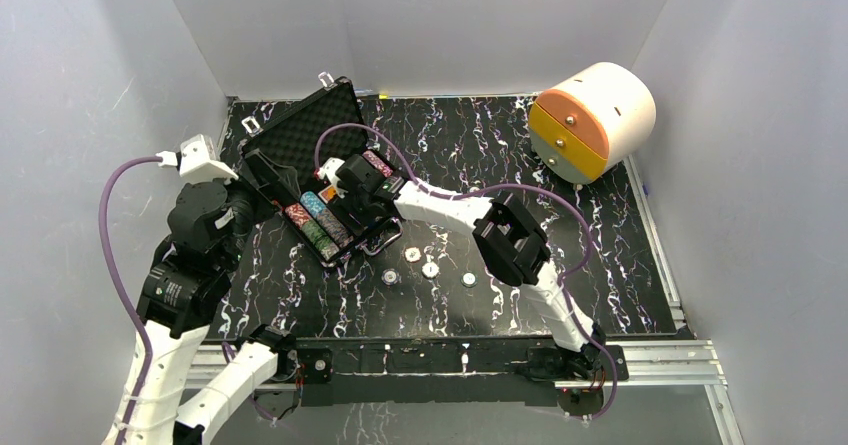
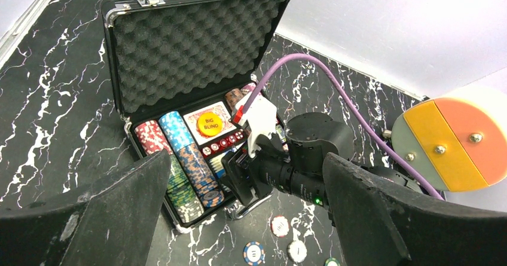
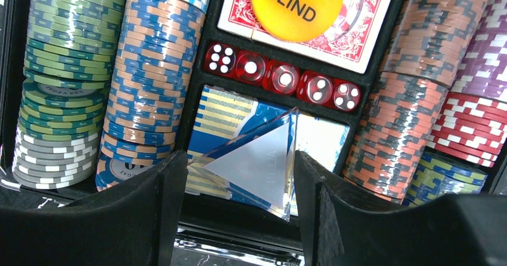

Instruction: Pack up texas hold em set

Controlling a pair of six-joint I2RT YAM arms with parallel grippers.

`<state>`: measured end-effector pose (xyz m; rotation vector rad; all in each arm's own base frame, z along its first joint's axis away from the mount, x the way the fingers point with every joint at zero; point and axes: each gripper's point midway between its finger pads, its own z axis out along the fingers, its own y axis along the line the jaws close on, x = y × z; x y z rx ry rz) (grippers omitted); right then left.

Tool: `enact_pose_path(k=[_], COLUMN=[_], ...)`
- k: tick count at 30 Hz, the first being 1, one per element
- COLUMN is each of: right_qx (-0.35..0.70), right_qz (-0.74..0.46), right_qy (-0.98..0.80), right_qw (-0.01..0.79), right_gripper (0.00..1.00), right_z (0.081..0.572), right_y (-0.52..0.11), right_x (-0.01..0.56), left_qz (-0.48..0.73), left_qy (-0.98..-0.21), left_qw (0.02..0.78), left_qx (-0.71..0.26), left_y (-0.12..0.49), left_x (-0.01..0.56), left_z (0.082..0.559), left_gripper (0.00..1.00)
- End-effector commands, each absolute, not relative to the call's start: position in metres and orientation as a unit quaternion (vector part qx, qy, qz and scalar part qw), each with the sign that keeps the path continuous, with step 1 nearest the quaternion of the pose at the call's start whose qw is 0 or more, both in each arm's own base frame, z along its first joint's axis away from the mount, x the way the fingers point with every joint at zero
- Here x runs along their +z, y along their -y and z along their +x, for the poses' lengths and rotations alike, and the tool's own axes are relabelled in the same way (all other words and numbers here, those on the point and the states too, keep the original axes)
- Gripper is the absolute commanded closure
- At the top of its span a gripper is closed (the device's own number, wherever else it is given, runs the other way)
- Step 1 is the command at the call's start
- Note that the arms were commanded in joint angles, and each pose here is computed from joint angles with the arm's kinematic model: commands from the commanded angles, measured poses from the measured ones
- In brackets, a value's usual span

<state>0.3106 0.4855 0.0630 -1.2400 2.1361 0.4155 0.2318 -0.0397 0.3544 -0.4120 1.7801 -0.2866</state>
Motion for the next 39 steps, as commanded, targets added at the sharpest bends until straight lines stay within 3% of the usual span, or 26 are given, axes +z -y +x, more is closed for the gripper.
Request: enact_pose_path(k=[1,8,14,20,30,39], right_qx=[0.163,0.179,0.185,0.16,0.036,0.002], right_qz=[-0.478,-0.44,-0.368,-0.239,-0.014,0.012], right_qy=[-0.791,-0.798,-0.814,-0.851,-0.942,-0.957], right_qw=[0.346,0.37,0.408,0.439,0.332,0.289], right_gripper=[0.33,0.18,0.16,0.17,0.17,0.08], right_z=[0.318,0.318,0.326,0.352,0.35,0.342], right_y=[-0.493,-0.49,-0.476,-0.409,-0.214,-0.171], right_x=[0.081,0.12,0.166,0.194,0.108,0.067], left_qz=[-0.178,-0.179,-0.174,-0.172,-0.169,-0.17], left_qy=[-0.77,-0.772,-0.773,-0.778,-0.789,-0.794], left_qw=[0.601,0.597,0.597,0.589,0.569,0.56], left_qx=[-0.122,-0.124,-0.127,-0.137,-0.16,-0.166], left_y=[0.04,0.042,0.044,0.049,0.061,0.066], left_x=[0.352,0.35,0.352,0.346,0.33,0.323], left_z=[0.233,0.235,0.235,0.236,0.241,0.244], left_gripper=[0.02,0.02,0.02,0.02,0.01,0.02])
